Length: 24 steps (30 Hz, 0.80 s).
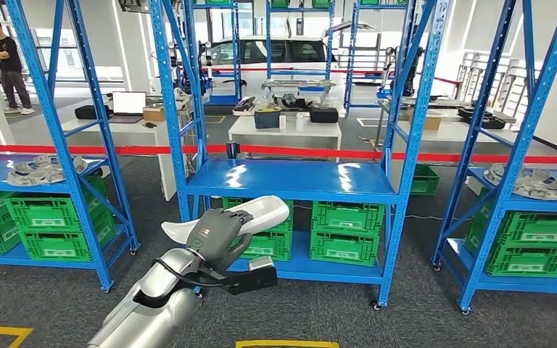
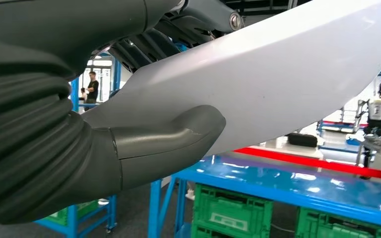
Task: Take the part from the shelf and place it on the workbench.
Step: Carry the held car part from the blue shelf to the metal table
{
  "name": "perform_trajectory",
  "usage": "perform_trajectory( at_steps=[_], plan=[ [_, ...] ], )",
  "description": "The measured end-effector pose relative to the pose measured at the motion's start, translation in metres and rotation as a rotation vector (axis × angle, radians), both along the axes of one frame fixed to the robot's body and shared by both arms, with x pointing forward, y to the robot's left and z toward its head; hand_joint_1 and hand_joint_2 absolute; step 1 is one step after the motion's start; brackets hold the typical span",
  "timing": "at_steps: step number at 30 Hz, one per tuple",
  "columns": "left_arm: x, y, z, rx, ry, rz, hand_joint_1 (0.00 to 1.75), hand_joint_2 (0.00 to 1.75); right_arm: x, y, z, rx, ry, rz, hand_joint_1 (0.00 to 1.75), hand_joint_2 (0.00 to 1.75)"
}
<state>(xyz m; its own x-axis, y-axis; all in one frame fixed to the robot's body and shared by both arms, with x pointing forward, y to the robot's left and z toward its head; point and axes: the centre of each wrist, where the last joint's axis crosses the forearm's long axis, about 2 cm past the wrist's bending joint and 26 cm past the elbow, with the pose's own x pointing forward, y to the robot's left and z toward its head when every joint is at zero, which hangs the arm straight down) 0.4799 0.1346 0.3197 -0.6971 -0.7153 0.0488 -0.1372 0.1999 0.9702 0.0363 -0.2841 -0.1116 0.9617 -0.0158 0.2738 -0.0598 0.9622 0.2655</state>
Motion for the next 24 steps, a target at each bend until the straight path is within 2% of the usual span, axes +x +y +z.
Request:
perform_trajectory(
  at_steps=[15,24],
  plan=[
    [0.003,0.013,-0.003,0.04,0.01,0.055,1.75,1.75,0.0,0.001,0.0,0.001,0.001,0.006,0.0,0.0],
    [0.006,0.012,0.007,0.068,0.022,0.072,1.75,1.75,0.003,0.002,0.0,0.005,-0.007,0.006,0.0,0.0]
  ],
)
